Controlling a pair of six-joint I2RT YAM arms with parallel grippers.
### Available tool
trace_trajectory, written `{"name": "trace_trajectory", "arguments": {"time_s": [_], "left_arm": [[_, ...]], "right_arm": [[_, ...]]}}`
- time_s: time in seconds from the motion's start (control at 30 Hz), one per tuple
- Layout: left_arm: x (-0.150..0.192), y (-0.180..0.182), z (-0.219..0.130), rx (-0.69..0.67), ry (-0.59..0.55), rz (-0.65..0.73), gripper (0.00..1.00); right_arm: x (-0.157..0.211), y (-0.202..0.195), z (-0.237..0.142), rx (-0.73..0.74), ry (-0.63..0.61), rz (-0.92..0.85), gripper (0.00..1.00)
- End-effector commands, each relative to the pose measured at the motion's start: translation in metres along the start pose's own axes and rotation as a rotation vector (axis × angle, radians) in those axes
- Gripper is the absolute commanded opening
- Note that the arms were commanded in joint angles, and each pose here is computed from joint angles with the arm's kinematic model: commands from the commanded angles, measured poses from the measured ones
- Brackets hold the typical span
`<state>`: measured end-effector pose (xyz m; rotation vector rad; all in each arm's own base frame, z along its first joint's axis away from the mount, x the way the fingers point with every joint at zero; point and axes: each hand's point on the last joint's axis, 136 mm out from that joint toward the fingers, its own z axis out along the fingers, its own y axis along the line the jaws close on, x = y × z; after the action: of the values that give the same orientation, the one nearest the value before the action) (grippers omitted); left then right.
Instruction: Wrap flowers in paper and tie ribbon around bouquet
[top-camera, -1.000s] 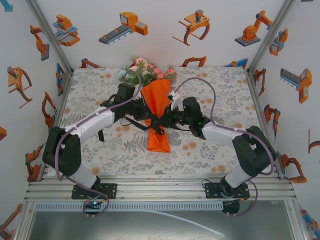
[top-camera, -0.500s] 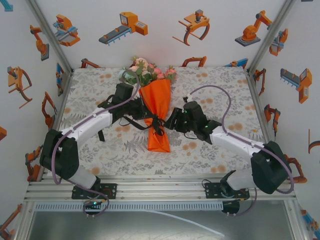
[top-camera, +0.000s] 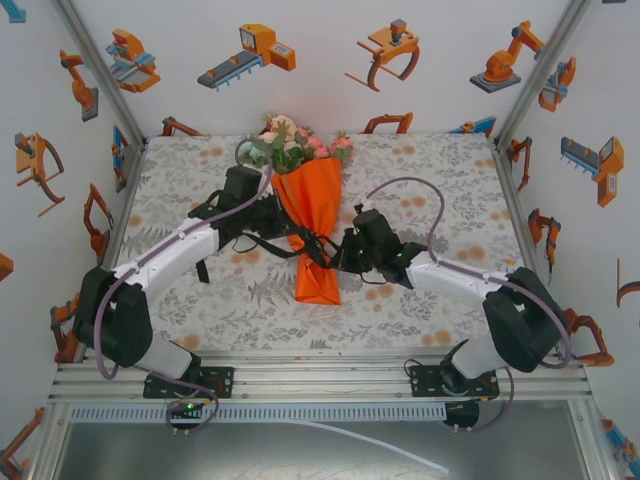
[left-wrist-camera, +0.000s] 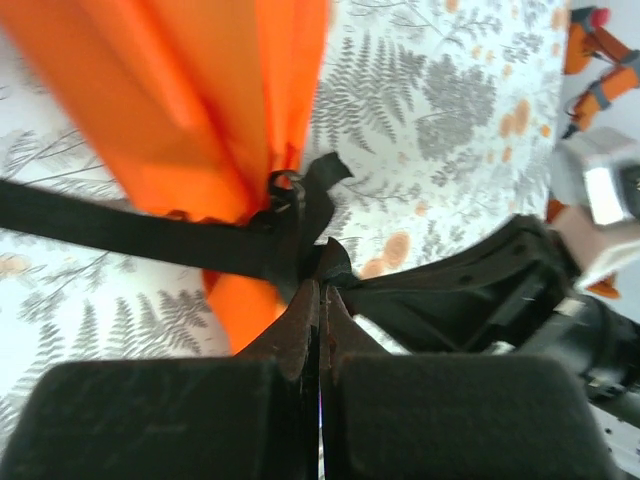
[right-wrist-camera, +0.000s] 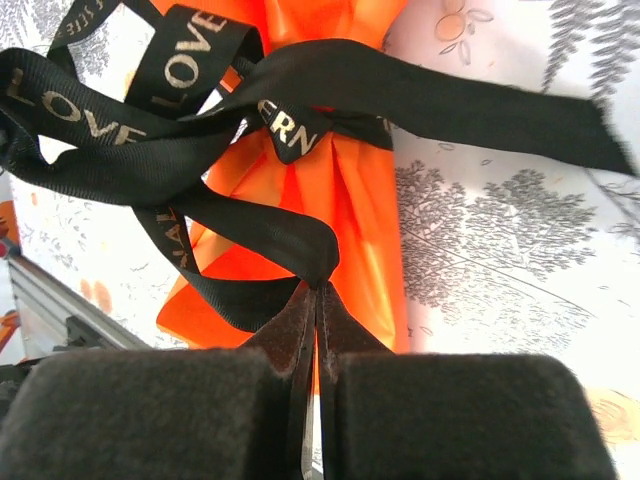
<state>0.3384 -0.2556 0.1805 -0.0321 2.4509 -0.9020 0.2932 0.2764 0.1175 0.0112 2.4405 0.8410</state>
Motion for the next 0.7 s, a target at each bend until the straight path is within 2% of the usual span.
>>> {"name": "trace_trajectory", "arguments": {"time_s": [0.0, 0.1, 0.2, 0.27, 0.3, 0.37, 0.47, 0.67], "left_arm": [[0.006, 0.044, -0.025, -0.214, -0.04, 0.056, 0.0], [0.017, 0.062, -0.031, -0.278, -0.036, 0.076, 0.0], [0.031, 0.045, -0.021, -0.143, 0.014, 0.08, 0.0], [0.04, 0.022, -0.012, 0.014, 0.054, 0.085, 0.12], [0.043, 0.018, -0.009, 0.047, 0.071, 0.084, 0.17], [0.04, 0.019, -0.011, 0.019, 0.081, 0.103, 0.26], [0.021, 0.024, -0.025, -0.08, 0.032, 0.194, 0.35], [-0.021, 0.004, -0.039, -0.124, -0.042, 0.386, 0.41]], "right_arm": [[-0.019, -0.019, -0.027, 0.134, -0.109, -0.141, 0.0], [-0.019, -0.031, -0.037, 0.179, -0.139, -0.18, 0.0], [-0.01, -0.011, -0.028, 0.055, -0.093, -0.224, 0.0], [-0.005, 0.003, -0.022, -0.017, -0.06, -0.256, 0.0], [-0.005, 0.008, -0.02, -0.033, -0.054, -0.268, 0.0], [-0.004, 0.016, -0.018, -0.065, -0.044, -0.316, 0.0], [-0.002, 0.028, -0.018, -0.102, -0.034, -0.4, 0.0], [-0.003, 0.043, -0.018, -0.152, -0.04, -0.493, 0.0]]}}
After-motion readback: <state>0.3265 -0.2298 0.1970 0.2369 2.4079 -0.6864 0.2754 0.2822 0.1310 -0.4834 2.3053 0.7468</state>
